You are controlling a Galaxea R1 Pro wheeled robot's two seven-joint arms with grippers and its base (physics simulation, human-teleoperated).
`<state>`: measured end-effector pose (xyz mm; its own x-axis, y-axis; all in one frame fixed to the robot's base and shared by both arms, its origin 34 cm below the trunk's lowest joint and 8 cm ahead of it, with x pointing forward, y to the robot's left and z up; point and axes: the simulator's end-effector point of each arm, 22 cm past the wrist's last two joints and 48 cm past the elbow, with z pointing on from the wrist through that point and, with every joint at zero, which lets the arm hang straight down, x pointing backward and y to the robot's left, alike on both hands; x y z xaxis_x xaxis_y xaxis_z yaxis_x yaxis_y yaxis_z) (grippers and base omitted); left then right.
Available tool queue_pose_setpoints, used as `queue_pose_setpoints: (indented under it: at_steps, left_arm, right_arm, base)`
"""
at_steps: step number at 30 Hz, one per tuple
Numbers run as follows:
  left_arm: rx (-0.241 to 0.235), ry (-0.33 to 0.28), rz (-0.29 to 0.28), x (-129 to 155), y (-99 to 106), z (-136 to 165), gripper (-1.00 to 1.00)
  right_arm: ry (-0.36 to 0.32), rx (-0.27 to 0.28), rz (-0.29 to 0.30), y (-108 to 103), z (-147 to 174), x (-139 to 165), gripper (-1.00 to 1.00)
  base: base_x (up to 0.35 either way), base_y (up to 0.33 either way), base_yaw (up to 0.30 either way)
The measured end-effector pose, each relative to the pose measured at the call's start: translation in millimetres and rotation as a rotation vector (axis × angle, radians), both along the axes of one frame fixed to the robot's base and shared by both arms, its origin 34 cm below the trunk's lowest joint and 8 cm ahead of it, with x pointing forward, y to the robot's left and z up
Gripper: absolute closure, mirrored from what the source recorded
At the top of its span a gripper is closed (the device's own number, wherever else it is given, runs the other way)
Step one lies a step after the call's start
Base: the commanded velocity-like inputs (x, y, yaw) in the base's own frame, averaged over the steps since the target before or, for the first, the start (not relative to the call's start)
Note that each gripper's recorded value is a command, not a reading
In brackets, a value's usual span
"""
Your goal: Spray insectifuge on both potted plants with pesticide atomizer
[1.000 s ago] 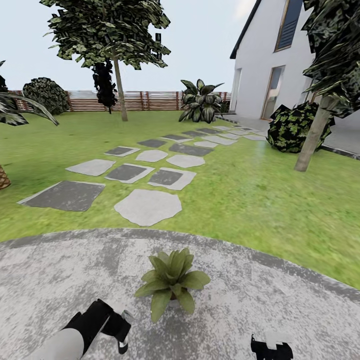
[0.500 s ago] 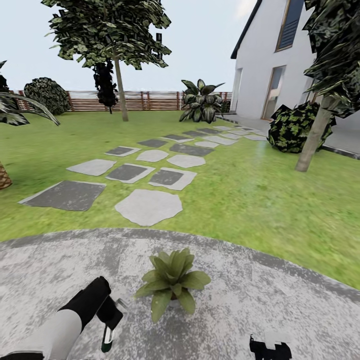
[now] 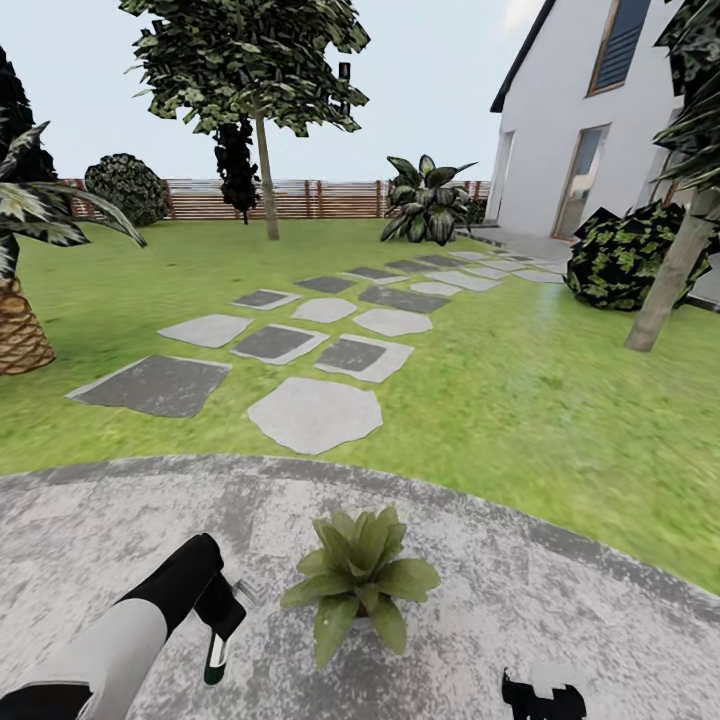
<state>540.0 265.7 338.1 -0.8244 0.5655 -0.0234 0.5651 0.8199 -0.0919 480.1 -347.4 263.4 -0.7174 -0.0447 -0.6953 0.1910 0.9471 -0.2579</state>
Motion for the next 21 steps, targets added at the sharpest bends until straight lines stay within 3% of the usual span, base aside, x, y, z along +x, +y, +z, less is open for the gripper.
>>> queue_pose_setpoints:
  at_steps: [3,8,15,19,21]
  left_arm:
    - [0.018,0.001,-0.017,0,1,0,1.00]
    - [0.053,0.011,-0.046,-3,6,-4,1.00]
    - [0.058,0.019,-0.048,-3,7,-7,1.00]
    - [0.074,0.022,-0.038,-4,21,-8,1.00]
    - [0.088,0.040,-0.028,-9,39,-7,1.00]
  right_arm:
    - [-0.001,0.005,0.001,4,0,1,-1.00]
    - [0.006,0.006,-0.006,3,-3,-2,-1.00]
    - [0.017,0.001,-0.008,-1,-7,-5,-1.00]
    - [0.020,0.002,-0.006,0,-7,-6,-1.00]
    - [0.021,0.002,-0.002,0,-8,-6,-1.00]
  base:
    - [0.205,-0.189,0.001]
    - [-0.071,-0.266,0.000]
    - [0.026,-0.151,0.000]
    - [0.006,-0.005,0.000]
    - [0.000,0.000,0.000]
